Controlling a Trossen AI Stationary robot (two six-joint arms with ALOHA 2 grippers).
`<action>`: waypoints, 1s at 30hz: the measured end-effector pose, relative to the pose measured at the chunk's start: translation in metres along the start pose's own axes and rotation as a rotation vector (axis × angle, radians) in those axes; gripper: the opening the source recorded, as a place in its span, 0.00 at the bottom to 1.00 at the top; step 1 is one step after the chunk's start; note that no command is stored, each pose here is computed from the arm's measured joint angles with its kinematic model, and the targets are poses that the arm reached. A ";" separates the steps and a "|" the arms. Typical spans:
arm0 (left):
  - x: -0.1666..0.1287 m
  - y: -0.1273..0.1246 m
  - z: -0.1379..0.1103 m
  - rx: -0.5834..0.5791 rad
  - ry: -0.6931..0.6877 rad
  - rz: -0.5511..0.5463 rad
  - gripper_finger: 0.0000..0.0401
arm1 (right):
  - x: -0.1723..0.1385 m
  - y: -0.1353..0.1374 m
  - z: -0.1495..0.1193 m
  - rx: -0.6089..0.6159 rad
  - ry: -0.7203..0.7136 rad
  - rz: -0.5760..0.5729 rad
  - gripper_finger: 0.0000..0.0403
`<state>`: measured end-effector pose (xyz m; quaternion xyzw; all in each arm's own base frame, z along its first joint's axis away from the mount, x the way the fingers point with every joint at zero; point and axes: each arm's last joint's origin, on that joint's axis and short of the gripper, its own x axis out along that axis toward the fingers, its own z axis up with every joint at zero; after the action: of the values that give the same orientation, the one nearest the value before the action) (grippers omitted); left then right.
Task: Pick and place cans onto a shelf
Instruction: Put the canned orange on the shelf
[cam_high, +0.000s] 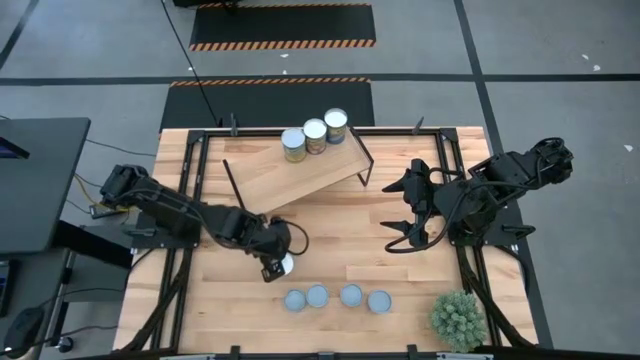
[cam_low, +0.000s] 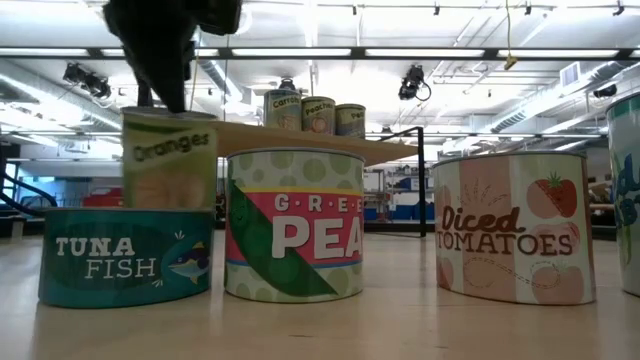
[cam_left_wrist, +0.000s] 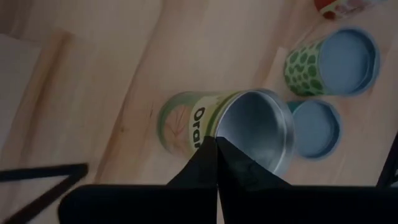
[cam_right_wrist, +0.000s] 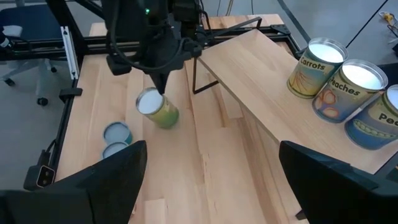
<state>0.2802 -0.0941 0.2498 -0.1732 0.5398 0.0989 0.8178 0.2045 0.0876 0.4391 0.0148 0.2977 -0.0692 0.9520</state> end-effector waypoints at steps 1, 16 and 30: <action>0.000 0.001 0.002 0.001 -0.004 -0.003 0.00 | 0.000 0.000 0.000 0.000 0.000 0.000 0.93; 0.002 0.012 0.011 0.049 0.005 -0.009 0.05 | 0.000 -0.001 0.001 0.008 -0.005 -0.008 0.93; 0.006 0.021 0.021 -0.017 -0.005 0.031 0.27 | 0.001 -0.001 0.002 0.016 -0.015 -0.007 0.93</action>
<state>0.2928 -0.0666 0.2475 -0.1716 0.5394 0.1164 0.8161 0.2060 0.0868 0.4401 0.0210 0.2899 -0.0751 0.9539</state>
